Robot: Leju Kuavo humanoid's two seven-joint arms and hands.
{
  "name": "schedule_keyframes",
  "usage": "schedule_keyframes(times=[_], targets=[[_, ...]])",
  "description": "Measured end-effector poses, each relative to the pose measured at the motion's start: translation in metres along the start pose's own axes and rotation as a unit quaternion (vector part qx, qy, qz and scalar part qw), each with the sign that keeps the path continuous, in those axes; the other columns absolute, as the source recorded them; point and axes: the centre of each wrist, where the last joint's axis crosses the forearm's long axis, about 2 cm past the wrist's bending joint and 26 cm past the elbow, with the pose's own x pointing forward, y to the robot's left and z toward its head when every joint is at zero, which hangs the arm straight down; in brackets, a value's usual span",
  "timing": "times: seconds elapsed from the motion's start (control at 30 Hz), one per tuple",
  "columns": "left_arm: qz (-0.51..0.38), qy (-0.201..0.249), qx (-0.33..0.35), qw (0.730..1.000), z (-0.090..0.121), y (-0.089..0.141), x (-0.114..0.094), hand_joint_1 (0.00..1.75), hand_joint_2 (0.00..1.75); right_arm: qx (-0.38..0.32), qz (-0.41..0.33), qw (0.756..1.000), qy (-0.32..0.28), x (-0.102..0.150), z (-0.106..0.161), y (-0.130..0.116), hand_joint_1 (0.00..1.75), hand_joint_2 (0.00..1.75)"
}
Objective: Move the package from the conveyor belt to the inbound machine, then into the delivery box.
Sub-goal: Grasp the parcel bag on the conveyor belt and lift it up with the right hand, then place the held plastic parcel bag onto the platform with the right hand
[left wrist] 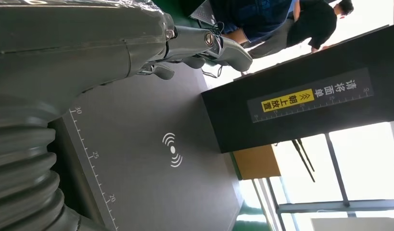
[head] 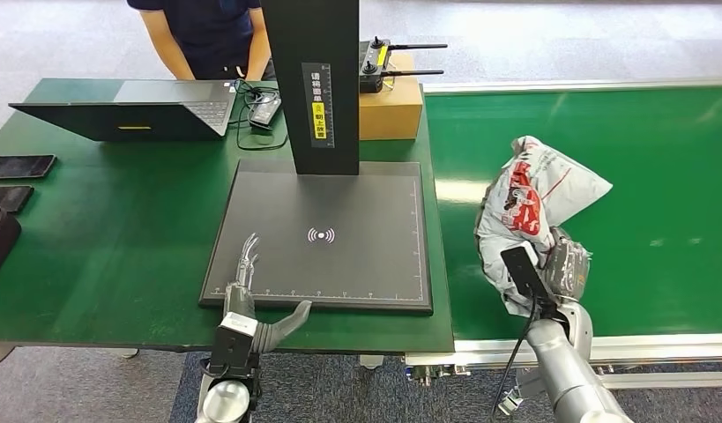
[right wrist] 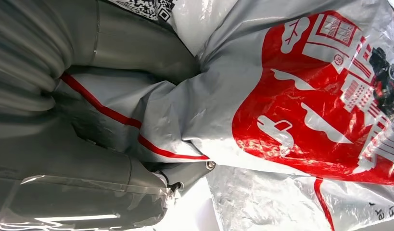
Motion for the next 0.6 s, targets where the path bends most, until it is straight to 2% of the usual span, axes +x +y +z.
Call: schedule_keyframes(times=[0.1, 0.37, 0.5, 0.6], targets=[[0.001, -0.002, 0.001, 1.0, 0.0, 0.0, -0.001, 0.0, 1.75, 0.005, -0.014, 0.999, -0.051, 0.021, 0.005, 0.007, 1.39, 1.75], [0.004, -0.006, 0.0, 1.0, -0.005, 0.0, -0.003, 0.0, 1.75, 0.046, -0.026, 0.984, -0.172, 0.079, 0.014, 0.029, 1.54, 1.75], [0.004, -0.009, -0.002, 1.0, -0.008, 0.0, -0.003, 0.0, 1.75, 0.074, -0.018, 0.973, -0.218, 0.103, 0.011, 0.041, 1.63, 1.75], [0.003, -0.009, -0.002, 1.0, -0.01, 0.0, -0.004, 0.0, 1.75, 0.09, -0.015, 0.964, -0.249, 0.117, 0.004, 0.05, 1.61, 1.75]])
